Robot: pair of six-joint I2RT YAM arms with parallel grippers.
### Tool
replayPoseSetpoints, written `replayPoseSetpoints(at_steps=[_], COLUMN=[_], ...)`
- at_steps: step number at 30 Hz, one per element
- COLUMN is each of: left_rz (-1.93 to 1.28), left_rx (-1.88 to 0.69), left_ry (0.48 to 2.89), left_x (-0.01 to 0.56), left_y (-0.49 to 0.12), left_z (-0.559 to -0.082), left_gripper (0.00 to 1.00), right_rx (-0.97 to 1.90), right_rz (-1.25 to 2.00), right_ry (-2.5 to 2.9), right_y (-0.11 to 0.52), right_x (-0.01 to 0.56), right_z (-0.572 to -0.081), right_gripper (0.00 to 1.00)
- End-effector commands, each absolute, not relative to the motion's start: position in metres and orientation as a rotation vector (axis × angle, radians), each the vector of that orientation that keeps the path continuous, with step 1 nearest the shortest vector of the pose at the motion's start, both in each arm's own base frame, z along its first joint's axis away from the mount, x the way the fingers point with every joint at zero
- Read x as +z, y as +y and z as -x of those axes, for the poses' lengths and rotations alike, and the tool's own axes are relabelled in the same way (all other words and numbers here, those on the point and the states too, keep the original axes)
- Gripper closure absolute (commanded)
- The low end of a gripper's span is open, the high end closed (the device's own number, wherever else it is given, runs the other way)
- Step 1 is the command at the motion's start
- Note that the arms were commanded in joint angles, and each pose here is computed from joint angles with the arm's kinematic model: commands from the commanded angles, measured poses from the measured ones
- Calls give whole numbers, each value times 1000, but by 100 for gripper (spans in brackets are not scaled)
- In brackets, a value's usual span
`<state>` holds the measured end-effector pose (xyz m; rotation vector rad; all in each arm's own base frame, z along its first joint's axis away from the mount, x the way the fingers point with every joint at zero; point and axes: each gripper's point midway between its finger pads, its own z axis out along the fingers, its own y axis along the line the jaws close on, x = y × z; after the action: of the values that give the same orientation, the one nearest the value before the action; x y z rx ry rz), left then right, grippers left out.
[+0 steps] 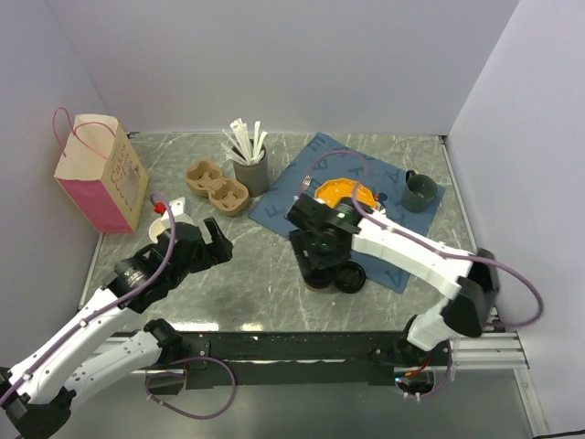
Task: Pack the takeout coffee
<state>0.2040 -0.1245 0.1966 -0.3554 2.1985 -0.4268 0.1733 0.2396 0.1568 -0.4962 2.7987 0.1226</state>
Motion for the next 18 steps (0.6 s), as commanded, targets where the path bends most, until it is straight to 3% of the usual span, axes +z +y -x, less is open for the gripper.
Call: replayPoseSetpoints(at_steps=[1,10,18], left_rz=[312,260,231], left_rx=[-463,-472,-461], left_ry=[2169,2187,2208], left_x=[198,189,183], left_y=[-133,-144,-150], left_z=[-211,-217,-222], left_gripper=[3,3,3], right_rx=[43,-62,-41], right_rz=[226,-167,-273], right_ry=[2837,2872,2841], right_y=[178,93,85], right_x=[174,132,108], right_z=[-151,-121,-124], right_gripper=[28,28,27])
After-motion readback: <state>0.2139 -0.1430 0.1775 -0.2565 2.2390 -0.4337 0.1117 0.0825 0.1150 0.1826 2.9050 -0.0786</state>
